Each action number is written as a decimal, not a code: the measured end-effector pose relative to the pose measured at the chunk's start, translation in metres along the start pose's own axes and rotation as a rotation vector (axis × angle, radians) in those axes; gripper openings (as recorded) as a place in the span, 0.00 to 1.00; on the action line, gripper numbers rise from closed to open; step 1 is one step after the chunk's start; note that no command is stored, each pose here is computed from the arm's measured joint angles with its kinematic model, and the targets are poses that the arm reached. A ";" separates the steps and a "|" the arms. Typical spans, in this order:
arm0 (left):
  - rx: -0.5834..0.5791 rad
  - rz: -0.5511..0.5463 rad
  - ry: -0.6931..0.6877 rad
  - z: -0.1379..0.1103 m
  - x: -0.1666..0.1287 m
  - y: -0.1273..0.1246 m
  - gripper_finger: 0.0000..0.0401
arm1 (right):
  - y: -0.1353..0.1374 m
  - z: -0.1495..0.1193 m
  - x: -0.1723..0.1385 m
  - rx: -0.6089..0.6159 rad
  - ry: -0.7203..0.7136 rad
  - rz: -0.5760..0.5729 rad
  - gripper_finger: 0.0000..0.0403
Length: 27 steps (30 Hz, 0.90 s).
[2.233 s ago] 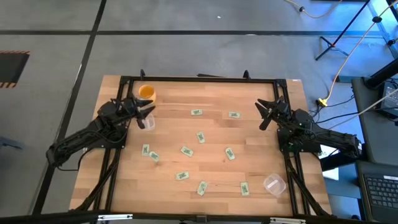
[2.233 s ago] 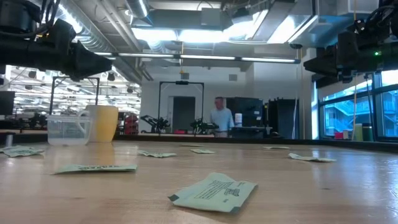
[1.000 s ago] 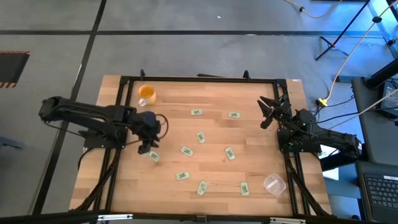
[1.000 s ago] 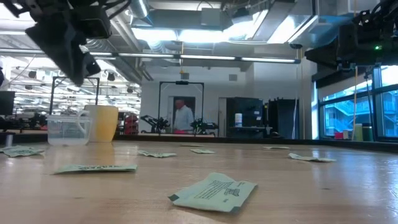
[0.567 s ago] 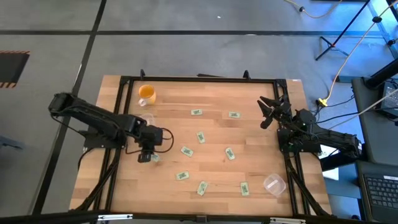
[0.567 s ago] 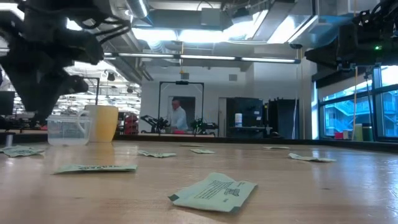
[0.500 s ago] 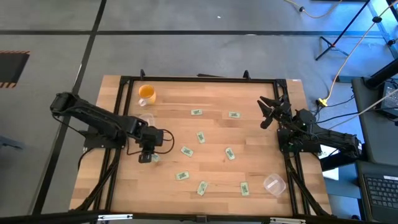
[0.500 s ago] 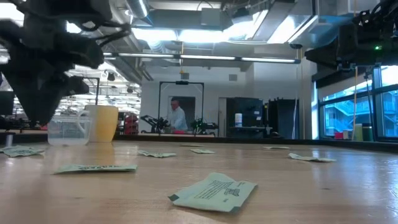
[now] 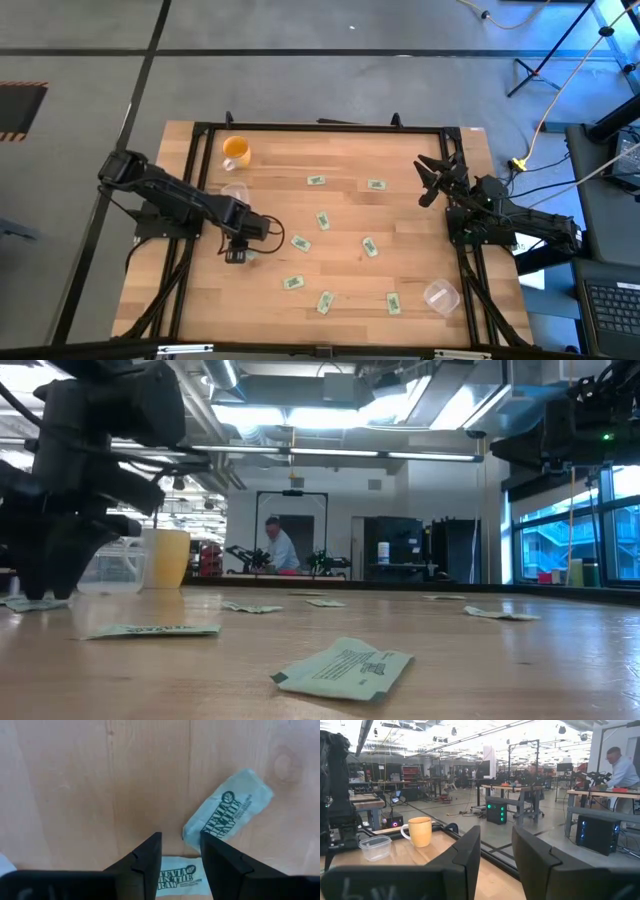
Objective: Pick and place items into bin
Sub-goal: Put the green stevia packet into the top transparent bin
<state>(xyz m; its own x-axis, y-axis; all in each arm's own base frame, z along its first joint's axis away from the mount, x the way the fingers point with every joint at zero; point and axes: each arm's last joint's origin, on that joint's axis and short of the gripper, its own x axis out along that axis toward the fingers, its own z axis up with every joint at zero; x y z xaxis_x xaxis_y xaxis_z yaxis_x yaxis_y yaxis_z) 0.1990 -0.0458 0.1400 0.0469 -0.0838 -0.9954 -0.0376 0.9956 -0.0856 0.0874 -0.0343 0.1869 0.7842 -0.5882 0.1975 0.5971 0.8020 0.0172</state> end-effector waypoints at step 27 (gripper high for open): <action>0.058 -0.023 0.036 0.001 0.006 -0.001 0.11 | 0.000 0.000 0.000 -0.002 0.004 0.000 0.29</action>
<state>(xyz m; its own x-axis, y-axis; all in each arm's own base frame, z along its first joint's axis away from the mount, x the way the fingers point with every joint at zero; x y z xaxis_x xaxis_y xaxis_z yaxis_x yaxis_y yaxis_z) 0.2004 -0.0470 0.1339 0.0115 -0.1070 -0.9942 0.0210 0.9941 -0.1067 0.0875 -0.0344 0.1865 0.7849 -0.5887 0.1935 0.5975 0.8017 0.0155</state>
